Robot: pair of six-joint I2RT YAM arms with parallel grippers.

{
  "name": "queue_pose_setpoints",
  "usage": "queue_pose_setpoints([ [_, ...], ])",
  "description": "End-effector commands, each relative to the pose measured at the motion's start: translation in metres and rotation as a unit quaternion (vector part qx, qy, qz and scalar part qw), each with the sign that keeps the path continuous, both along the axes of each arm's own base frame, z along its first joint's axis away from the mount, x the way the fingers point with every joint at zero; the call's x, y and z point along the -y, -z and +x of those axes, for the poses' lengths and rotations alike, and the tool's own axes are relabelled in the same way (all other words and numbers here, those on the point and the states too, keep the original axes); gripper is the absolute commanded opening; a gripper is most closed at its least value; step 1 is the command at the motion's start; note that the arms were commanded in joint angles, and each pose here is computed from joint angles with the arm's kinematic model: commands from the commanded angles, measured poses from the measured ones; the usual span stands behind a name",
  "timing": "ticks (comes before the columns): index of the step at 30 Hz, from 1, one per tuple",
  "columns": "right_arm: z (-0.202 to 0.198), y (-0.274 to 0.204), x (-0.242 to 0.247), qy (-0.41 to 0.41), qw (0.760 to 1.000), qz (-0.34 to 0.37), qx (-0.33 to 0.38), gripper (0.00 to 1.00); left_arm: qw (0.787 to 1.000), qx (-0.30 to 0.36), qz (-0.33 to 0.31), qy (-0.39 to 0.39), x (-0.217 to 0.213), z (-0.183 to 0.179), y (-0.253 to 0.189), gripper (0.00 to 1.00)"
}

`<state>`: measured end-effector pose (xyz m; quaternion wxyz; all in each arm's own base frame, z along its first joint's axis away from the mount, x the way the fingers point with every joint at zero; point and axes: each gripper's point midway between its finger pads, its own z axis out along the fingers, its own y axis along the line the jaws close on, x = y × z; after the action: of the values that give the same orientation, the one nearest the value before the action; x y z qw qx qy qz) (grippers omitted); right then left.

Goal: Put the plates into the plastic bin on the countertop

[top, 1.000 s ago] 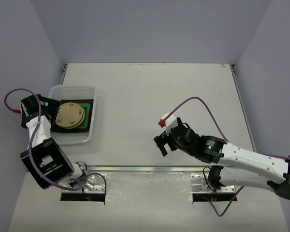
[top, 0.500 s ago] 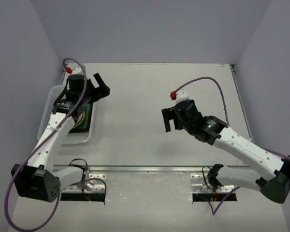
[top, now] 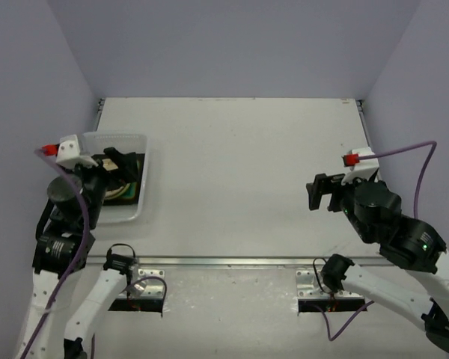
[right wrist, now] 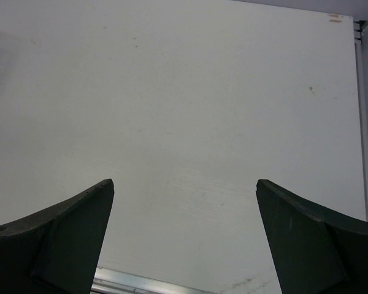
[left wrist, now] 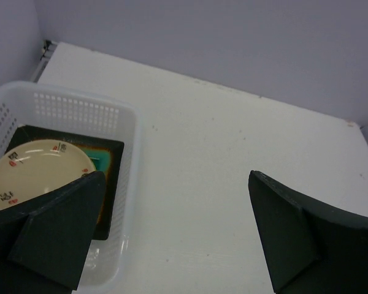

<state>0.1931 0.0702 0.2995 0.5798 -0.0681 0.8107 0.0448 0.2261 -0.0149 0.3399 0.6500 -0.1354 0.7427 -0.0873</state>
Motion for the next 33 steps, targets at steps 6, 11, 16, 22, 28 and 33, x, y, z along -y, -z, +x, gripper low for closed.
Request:
queue_pose_setpoints([
  [6, -0.031, 0.0, 0.046, 0.004, 0.999, -0.038, 0.019, 0.99, 0.991, 0.133, 0.013, -0.029, -0.025, -0.068, -0.036, 1.0],
  [11, -0.035, 0.0, 0.045, -0.01, 0.999, -0.025, 0.034, 0.99, 0.992, 0.088, 0.004, -0.096, -0.047, -0.072, -0.011, 1.0],
  [16, -0.032, 0.004, 0.042, -0.014, 0.999, -0.02, 0.043, 0.99, 0.987, 0.064, -0.005, -0.15, -0.063, -0.069, 0.006, 1.0],
  [22, -0.027, 0.004, 0.041, -0.005, 0.999, -0.037, 0.037, 0.99, 0.988, 0.07, -0.009, -0.139, -0.059, -0.067, 0.001, 1.0],
  [28, -0.022, 0.005, 0.039, -0.001, 0.998, -0.04, 0.039, 0.99, 0.988, 0.076, -0.012, -0.137, -0.058, -0.067, -0.006, 1.0],
  [33, -0.02, 0.004, 0.036, 0.0, 0.998, -0.031, 0.046, 0.99, 0.989, 0.091, -0.009, -0.114, -0.051, -0.062, -0.013, 1.0],
])
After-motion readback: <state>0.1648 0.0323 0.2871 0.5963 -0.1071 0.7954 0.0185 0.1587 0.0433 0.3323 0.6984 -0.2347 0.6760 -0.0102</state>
